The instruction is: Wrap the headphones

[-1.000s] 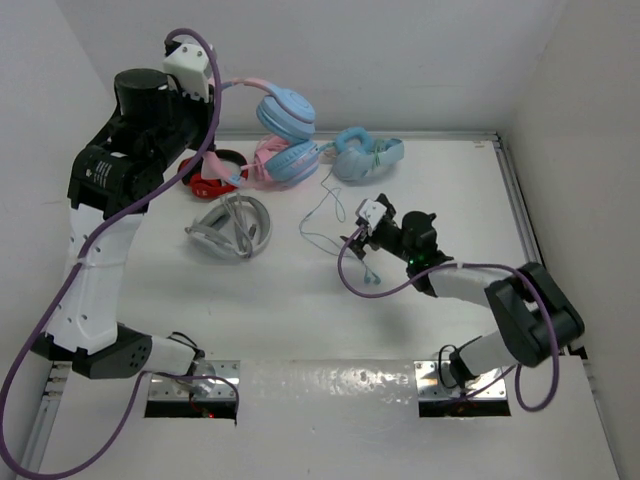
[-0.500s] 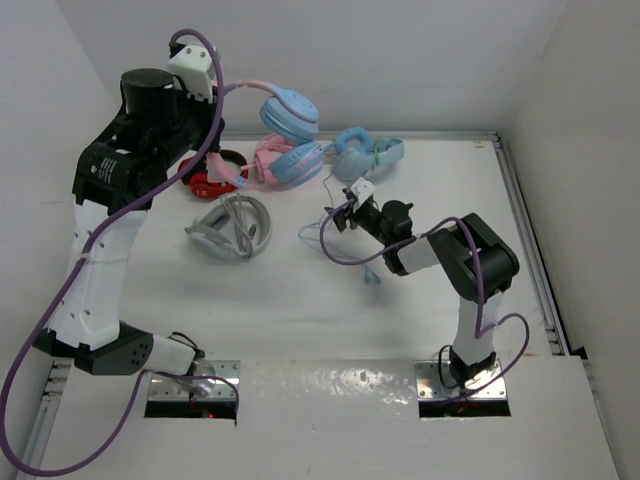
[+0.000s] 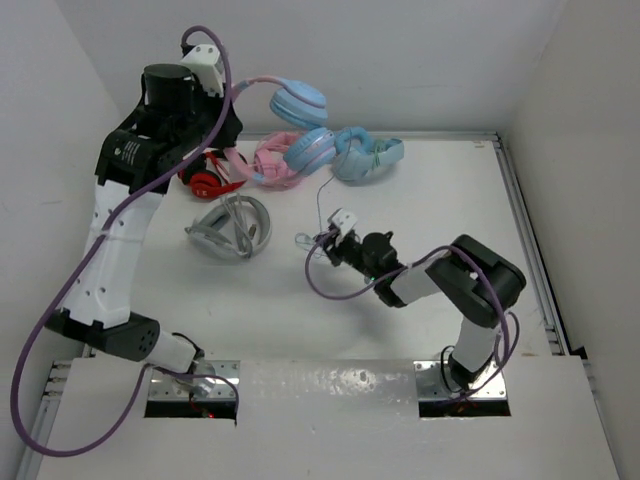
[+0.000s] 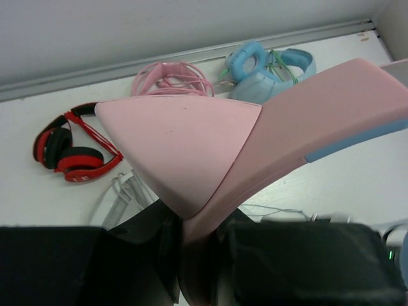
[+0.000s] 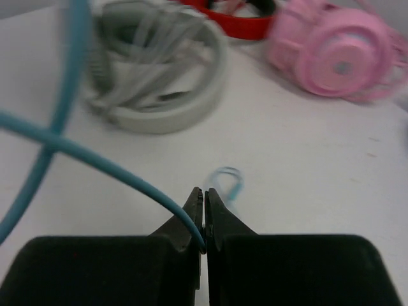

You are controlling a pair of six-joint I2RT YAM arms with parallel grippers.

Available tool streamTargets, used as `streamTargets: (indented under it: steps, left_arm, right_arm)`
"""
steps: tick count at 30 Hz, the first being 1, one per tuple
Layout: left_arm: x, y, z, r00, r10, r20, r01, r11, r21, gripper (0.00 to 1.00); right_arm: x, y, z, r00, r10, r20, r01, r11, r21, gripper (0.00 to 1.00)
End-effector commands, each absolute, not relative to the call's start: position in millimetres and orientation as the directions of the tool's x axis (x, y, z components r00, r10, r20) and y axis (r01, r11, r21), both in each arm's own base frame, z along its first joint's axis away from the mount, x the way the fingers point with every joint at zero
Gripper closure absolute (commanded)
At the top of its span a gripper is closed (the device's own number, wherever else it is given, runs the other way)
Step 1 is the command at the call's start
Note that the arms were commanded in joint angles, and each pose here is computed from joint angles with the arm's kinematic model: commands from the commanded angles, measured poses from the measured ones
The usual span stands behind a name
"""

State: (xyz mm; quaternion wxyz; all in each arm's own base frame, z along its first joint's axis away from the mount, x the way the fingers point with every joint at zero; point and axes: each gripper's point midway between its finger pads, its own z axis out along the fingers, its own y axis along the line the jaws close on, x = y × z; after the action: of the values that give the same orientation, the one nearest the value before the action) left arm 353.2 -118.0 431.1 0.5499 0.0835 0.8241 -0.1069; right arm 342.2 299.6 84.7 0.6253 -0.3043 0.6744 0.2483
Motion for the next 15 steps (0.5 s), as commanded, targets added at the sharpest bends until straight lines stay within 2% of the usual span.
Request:
streamTargets:
  steps: [1, 4, 6, 7, 9, 10, 11, 13, 14, 15]
  left_arm:
    - [378, -118, 470, -0.291, -0.205, -0.934, 0.224, 0.935, -0.275, 1.0]
    - [395, -107, 466, -0.317, -0.303, -0.899, 0.184, 0.91, -0.371, 1.0]
    - [410, -100, 452, -0.336, -0.351, -0.874, 0.133, 0.901, -0.414, 1.0]
    - [416, -95, 445, -0.343, -0.361, -0.867, 0.107, 0.902, -0.418, 1.0]
    - [433, -92, 414, -0.382, -0.346, -0.857, 0.063, 0.916, -0.397, 1.0]
    - [437, -91, 401, -0.401, -0.339, -0.851, 0.048, 0.92, -0.389, 1.0]
    - [445, -86, 387, -0.408, -0.32, -0.855, 0.026, 0.932, -0.361, 1.0]
    - [451, -81, 341, -0.471, -0.295, -0.831, -0.022, 0.946, -0.324, 1.0]
    - [457, -74, 327, -0.474, -0.278, -0.835, -0.053, 0.956, -0.289, 1.0]
    - [458, -72, 304, -0.509, -0.266, -0.819, -0.071, 0.961, -0.268, 1.0]
  right_arm:
    - [298, 335, 79, -0.06, -0.189, -0.98, -0.771, 0.632, -0.075, 1.0]
    - [257, 366, 52, -0.177, -0.256, -0.95, -0.819, 0.574, -0.002, 1.0]
    - [227, 399, 53, -0.147, -0.314, -0.938, -0.863, 0.504, -0.033, 1.0]
    - [214, 402, 35, -0.165, -0.401, -0.901, -0.877, 0.478, -0.052, 1.0]
    - [187, 443, 53, -0.084, -0.44, -0.894, -0.924, 0.37, -0.095, 1.0]
    - [173, 445, 45, -0.076, -0.522, -0.849, -0.94, 0.322, -0.114, 1.0]
    - [161, 473, 73, 0.001, -0.513, -0.859, -0.954, 0.258, -0.155, 1.0]
    - [147, 480, 81, 0.051, -0.584, -0.81, -0.965, 0.18, -0.191, 1.0]
    - [141, 499, 109, 0.087, -0.551, -0.83, -0.968, 0.151, -0.202, 1.0]
    - [132, 498, 111, 0.086, -0.576, -0.813, -0.977, 0.11, -0.181, 1.0]
